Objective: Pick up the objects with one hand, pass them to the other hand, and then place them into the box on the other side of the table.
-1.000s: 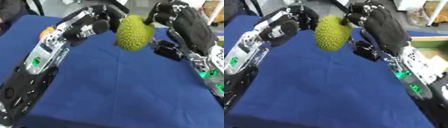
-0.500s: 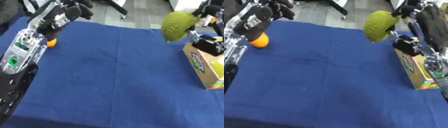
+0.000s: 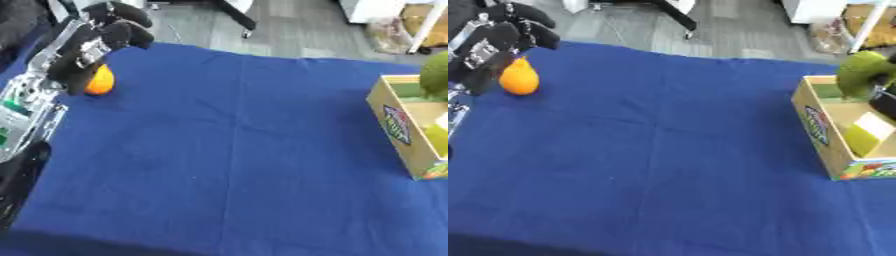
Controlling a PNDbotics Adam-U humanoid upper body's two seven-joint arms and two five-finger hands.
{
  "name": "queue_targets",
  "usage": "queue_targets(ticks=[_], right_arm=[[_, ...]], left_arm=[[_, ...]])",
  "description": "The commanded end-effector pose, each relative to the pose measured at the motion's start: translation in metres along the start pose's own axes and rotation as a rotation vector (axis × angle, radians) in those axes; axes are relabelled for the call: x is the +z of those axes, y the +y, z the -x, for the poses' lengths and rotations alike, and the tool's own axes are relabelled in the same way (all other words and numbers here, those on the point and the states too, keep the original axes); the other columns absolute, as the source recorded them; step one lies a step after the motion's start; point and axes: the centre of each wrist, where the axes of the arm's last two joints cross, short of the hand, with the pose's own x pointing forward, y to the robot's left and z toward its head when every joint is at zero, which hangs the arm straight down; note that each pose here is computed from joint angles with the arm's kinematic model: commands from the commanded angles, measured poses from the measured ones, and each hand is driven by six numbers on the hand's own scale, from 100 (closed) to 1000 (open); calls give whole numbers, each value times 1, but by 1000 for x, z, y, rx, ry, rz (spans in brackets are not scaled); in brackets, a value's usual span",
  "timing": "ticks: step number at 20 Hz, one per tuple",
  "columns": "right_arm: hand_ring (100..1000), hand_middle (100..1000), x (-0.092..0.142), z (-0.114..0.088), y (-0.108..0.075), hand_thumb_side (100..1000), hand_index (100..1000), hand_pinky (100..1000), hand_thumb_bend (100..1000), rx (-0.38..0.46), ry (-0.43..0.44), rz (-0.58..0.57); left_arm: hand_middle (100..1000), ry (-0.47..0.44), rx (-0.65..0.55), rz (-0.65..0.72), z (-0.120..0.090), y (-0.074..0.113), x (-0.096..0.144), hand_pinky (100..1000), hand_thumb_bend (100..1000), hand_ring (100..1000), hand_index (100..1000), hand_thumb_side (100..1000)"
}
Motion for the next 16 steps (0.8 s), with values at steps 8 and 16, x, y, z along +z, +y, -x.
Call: queue_targets(ticks=[8,16], right_arm=[[647,695,-2,41,5,578,827,699,603,18,154,-58],[667,727,-1,30,-36,616,859,704,619,-130,124,117]], left_arm=[[653,0,-52,-50,-7,15,9,730,658,662,713,545],[651,21,-80,-94,-5,23,18,730,657,661,709,545]])
